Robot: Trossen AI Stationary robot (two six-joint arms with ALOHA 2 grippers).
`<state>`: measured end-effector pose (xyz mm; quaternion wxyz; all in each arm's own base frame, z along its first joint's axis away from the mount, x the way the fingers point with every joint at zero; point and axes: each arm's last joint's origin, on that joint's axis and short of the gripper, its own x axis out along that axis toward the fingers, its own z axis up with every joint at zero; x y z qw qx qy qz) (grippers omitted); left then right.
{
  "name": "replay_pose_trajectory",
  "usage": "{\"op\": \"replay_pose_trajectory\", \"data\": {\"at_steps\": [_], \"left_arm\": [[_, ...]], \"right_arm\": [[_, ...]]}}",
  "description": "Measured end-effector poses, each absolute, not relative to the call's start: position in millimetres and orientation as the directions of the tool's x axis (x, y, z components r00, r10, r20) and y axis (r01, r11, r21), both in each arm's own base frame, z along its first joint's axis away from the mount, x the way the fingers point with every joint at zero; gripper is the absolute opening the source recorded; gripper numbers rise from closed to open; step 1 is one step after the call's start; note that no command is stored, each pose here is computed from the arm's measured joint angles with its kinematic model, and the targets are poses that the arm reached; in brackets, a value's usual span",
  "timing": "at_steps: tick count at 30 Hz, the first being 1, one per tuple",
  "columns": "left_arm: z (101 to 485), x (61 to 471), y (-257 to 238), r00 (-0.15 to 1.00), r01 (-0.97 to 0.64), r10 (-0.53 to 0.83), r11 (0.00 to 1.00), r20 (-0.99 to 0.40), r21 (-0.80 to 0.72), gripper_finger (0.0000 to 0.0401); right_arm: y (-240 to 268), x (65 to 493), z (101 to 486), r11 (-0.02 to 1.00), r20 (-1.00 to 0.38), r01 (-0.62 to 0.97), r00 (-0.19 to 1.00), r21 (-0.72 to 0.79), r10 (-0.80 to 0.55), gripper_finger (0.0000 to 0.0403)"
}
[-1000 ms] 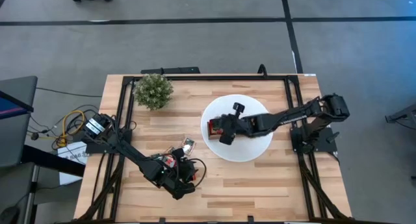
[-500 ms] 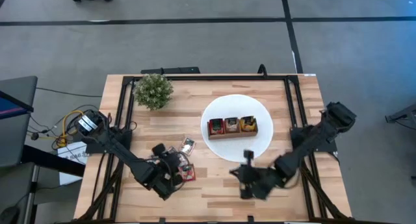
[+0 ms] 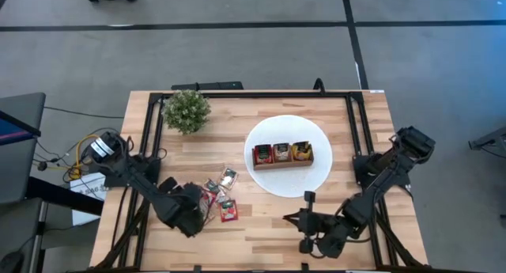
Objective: Pick & Place Tea
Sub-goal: Adjust the brown tea bags
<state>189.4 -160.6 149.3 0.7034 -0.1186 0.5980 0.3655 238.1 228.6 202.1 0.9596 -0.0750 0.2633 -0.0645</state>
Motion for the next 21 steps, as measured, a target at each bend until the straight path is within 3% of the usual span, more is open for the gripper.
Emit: {"op": "replay_pose_trajectory", "data": {"at_steps": [6,13,17,21], "left_arm": [[146.4,179.8,-196.8,0.186,-0.409,0.23,0.902,-0.955,0.138,0.0147],[136.6,182.7,-200.6,0.386,-0.43,0.316,0.893,-0.867,0.134,0.0147],[121.5,200.9,-195.4,0.485,-0.418,0.269,0.907,-0.832,0.05,0.0144],[122.9,230.3,-199.1,0.648,-0.307,0.183,0.951,-0.74,-0.034,0.0134]], "right_arm": [[228.1,238.6,202.1,0.98,-0.496,0.086,0.852,-0.177,-0.164,0.0],[227.3,240.3,202.7,0.981,-0.492,0.092,0.855,-0.169,-0.165,0.0],[227.3,240.5,202.8,0.981,-0.491,0.093,0.856,-0.168,-0.165,0.0],[227.3,240.8,203.0,0.982,-0.489,0.094,0.857,-0.165,-0.164,0.0]]}}
